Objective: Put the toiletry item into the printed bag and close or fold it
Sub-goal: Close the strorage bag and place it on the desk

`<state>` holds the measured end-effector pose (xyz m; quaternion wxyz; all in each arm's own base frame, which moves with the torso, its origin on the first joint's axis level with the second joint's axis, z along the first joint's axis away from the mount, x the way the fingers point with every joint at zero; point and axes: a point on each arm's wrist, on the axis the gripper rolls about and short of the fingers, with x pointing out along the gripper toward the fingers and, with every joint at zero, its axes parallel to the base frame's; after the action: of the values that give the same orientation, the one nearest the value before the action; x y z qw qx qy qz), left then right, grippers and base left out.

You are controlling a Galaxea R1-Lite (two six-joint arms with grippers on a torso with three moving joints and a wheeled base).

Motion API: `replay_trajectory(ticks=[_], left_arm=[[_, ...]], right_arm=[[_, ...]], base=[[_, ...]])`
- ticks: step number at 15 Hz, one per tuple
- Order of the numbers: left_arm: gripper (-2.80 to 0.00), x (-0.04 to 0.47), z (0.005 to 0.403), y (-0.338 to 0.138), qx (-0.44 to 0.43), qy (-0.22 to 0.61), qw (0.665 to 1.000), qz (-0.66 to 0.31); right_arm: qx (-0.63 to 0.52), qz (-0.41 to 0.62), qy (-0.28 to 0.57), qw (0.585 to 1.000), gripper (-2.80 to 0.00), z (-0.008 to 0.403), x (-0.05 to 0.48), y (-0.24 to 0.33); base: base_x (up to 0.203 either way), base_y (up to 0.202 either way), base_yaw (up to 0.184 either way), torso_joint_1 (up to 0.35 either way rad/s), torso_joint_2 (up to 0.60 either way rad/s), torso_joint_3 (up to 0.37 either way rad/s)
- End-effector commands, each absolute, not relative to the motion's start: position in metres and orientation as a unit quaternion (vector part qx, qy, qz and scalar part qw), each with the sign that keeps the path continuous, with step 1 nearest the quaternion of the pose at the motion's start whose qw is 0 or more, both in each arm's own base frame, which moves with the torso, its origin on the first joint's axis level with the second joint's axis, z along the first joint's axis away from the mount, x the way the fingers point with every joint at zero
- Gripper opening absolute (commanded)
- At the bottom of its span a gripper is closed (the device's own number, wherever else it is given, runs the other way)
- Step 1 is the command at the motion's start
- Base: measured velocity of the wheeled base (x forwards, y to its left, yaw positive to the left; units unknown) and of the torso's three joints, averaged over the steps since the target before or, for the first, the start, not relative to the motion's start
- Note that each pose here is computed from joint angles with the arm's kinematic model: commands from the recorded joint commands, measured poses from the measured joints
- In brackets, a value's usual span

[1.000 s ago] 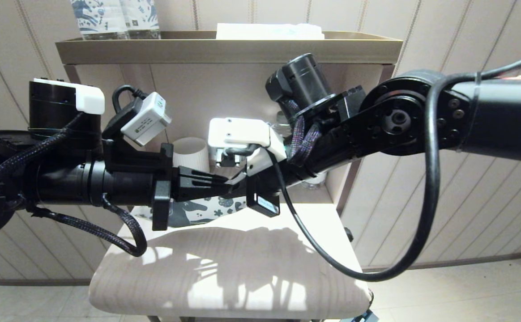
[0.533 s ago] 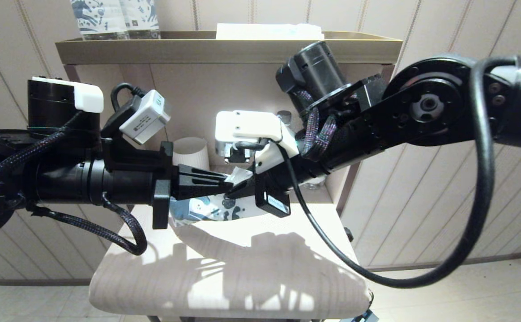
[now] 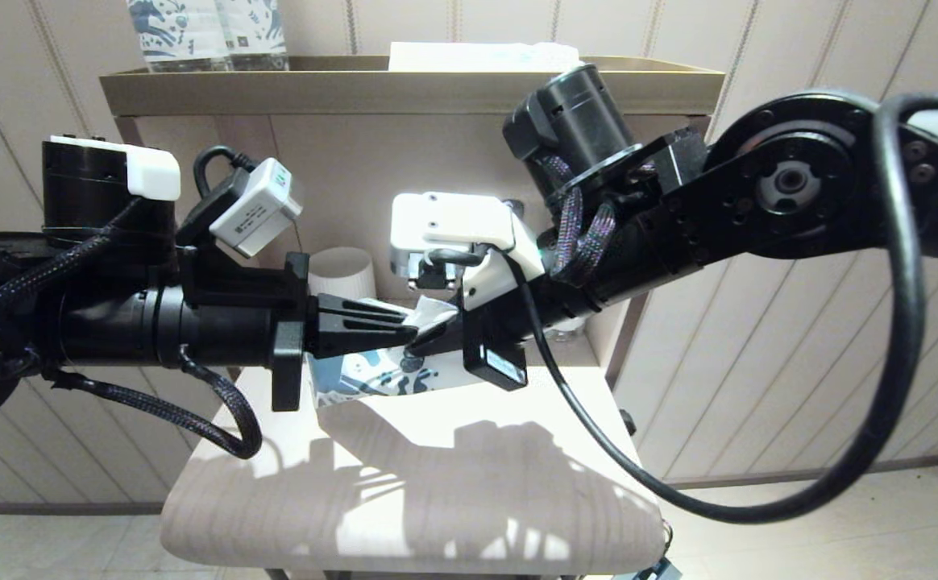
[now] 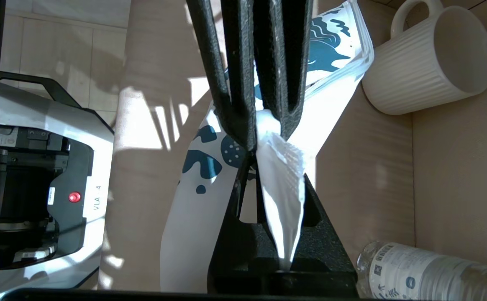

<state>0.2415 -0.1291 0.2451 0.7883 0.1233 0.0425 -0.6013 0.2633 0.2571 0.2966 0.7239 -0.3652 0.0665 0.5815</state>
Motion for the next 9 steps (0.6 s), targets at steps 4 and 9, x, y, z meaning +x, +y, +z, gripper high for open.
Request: replay_trajectory(ticks=[4,9], left_arm=[[-2.8,0.23,0.259,-0.124,0.127,0.018,0.791,-0.599],[-2.8,0.223,0.267,-0.119,0.132,0.009,0.802,-0.583]], right_arm=[[-0.387,0.565,0.077,0.725,-2.8,0.284,0.264,0.271],[-0.392,0.506,-0.01,0.768,-2.8,0.275,0.277,0.293]], base=[[0.0,0.0,0.0,0.0,0.0,0.0],[0.0,0.0,0.0,0.0,0.0,0.0]])
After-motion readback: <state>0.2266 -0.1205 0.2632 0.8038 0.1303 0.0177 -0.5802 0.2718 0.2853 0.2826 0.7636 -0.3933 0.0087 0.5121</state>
